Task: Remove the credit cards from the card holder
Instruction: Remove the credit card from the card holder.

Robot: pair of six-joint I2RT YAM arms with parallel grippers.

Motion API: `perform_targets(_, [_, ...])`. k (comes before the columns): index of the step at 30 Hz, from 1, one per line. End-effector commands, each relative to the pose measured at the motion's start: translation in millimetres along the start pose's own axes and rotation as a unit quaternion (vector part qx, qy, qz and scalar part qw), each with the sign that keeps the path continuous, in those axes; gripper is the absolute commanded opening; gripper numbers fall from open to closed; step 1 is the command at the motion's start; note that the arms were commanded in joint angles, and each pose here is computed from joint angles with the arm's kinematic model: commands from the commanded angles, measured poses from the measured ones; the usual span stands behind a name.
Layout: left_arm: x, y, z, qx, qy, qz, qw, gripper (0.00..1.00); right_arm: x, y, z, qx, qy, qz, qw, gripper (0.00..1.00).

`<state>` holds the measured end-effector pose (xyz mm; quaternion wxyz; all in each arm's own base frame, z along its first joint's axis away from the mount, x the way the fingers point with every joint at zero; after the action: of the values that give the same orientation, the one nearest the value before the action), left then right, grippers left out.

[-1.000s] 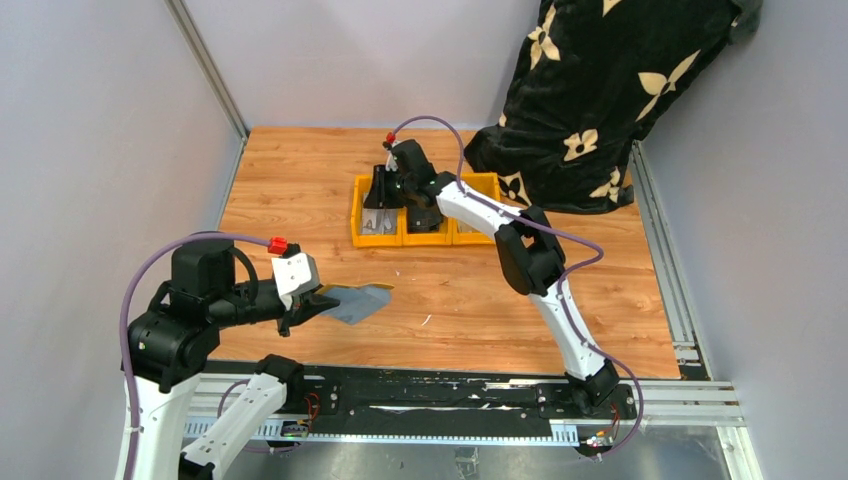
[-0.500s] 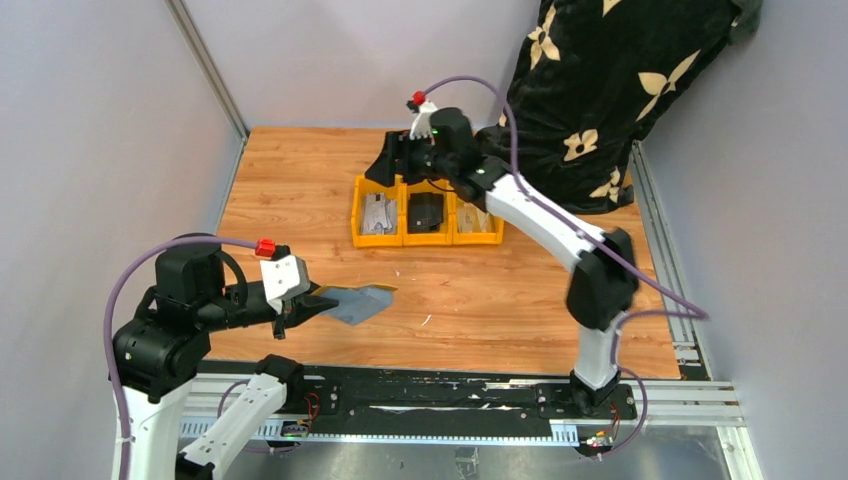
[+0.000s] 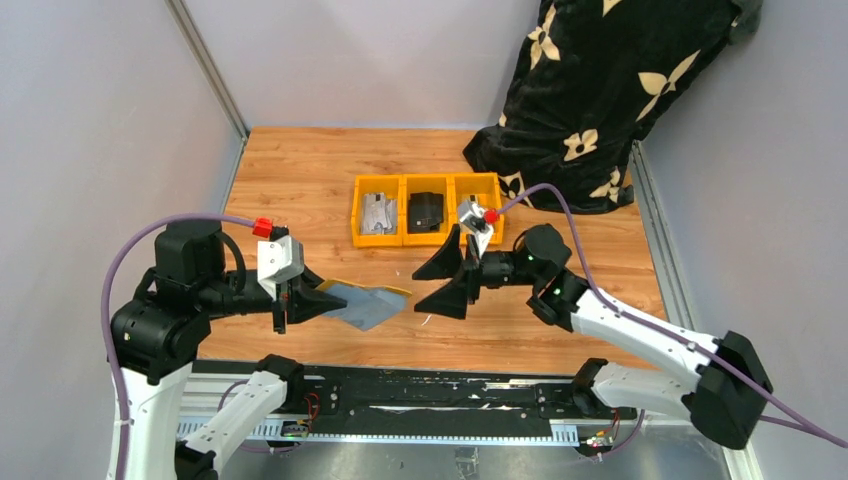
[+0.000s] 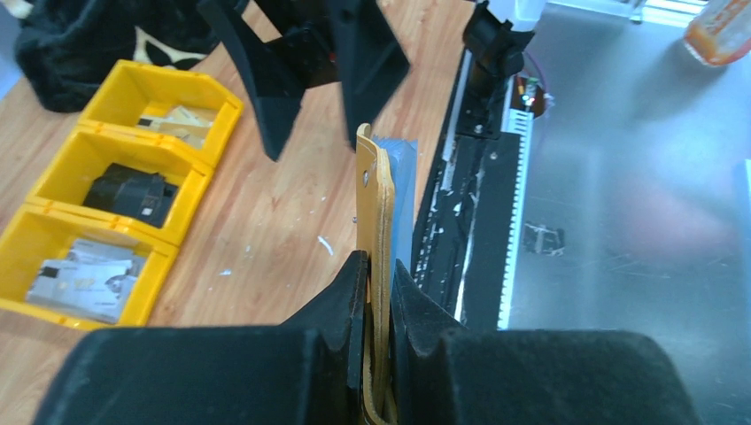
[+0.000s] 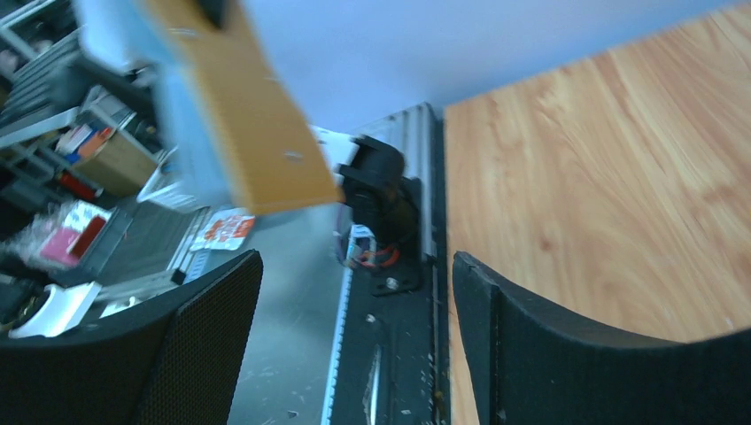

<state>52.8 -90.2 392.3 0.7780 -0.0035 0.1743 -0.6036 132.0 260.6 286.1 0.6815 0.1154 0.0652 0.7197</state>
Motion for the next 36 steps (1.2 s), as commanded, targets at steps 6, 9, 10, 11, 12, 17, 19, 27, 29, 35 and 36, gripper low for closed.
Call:
perform_targets(6, [8, -6, 14, -0.069, -0.009, -0.080, 0.994, 0.00, 9, 65, 41, -0.129, -0.069, 0.083, 0.986, 0.74])
perform_targets(9, [12, -4, 17, -0.099, -0.005, -0.105, 0.989, 0.00, 12, 70, 41, -0.135, -0.066, 0.080, 0.985, 0.65])
perform_targets(10, [13, -3, 19, -0.108, -0.004, -0.110, 0.988, 0.00, 12, 72, 41, -0.136, -0.064, 0.079, 0.985, 0.62])
perform_targets(11, [14, -3, 20, -0.116, -0.002, -0.114, 0.987, 0.00, 12, 73, 40, -0.135, -0.059, 0.079, 0.986, 0.59])
perform_targets(12, [14, -2, 21, -0.120, -0.001, -0.116, 0.986, 0.00, 12, 75, 40, -0.136, -0.057, 0.078, 0.986, 0.56])
perform_targets(17, [16, 0, 23, -0.130, 0.000, -0.119, 0.984, 0.00, 12, 84, 43, -0.148, -0.048, 0.084, 0.984, 0.46])
perform_targets(19, [16, 0, 24, -0.134, 0.001, -0.120, 0.984, 0.00, 13, 87, 43, -0.149, -0.045, 0.091, 0.984, 0.44])
perform_targets(27, [15, 0, 27, -0.138, 0.001, -0.114, 0.984, 0.00, 17, 94, 34, -0.152, -0.020, 0.103, 0.983, 0.42])
perform_targets(29, [15, 0, 27, -0.139, 0.000, -0.114, 0.984, 0.00, 18, 92, 34, -0.154, -0.018, 0.092, 0.984, 0.41])
perform_targets(35, [14, -2, 27, -0.140, 0.000, -0.114, 0.983, 0.00, 16, 88, 42, -0.158, -0.030, 0.054, 0.985, 0.33])
perform_targets(36, [14, -2, 27, -0.141, 0.000, -0.115, 0.983, 0.00, 16, 86, 43, -0.156, -0.032, 0.037, 0.987, 0.32])
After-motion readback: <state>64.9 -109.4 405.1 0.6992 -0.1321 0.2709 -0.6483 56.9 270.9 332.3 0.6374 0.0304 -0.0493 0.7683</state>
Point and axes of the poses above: each gripper's point midway between its finger pads, its own x axis out along the fingers, its own y axis along the line the jaws close on, z = x × y, the point moved 8 cm from there along -x, back along the fingers, and after that the axes turned 11 degrees about -x, right-handed, at the moved point
